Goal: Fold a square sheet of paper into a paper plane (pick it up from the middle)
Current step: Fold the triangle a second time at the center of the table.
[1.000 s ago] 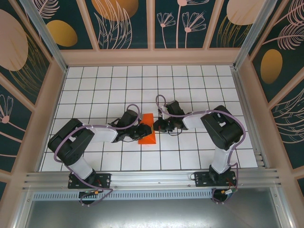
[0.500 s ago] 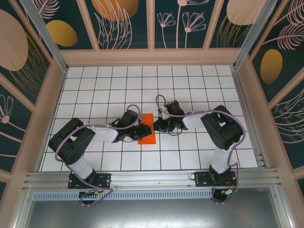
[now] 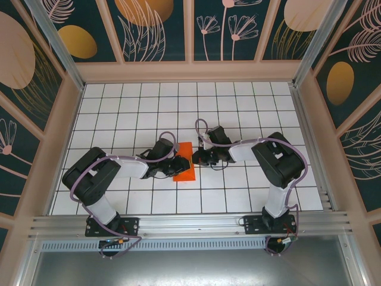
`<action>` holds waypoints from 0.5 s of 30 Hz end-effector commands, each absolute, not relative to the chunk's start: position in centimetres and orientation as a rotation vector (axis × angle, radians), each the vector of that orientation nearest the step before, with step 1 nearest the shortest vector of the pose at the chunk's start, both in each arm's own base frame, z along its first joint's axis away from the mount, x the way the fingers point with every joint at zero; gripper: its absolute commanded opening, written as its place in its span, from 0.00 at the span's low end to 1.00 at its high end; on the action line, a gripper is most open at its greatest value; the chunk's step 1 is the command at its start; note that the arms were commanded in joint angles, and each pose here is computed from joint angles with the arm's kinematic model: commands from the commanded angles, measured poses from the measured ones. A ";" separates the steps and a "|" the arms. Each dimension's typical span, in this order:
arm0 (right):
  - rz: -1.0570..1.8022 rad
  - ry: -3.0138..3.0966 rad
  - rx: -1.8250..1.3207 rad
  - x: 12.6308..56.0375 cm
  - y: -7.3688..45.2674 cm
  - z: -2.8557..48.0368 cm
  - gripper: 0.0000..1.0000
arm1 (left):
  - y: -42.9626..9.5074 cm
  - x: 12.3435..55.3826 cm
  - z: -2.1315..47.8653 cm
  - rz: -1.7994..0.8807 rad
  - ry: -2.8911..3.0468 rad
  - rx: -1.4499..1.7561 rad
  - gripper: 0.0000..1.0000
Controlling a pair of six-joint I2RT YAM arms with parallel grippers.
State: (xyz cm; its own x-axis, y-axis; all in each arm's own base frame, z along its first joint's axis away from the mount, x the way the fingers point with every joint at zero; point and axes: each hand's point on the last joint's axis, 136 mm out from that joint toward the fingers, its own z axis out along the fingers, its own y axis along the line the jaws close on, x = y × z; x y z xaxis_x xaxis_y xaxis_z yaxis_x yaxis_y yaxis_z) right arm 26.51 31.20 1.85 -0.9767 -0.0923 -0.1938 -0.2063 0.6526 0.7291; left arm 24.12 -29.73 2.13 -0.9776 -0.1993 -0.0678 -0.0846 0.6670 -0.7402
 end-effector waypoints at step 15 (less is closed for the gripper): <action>1.089 2.673 -0.192 27.9 30.0 3.7 0.15 | -29.3 23.5 0.9 -1.144 2.803 -0.247 0.22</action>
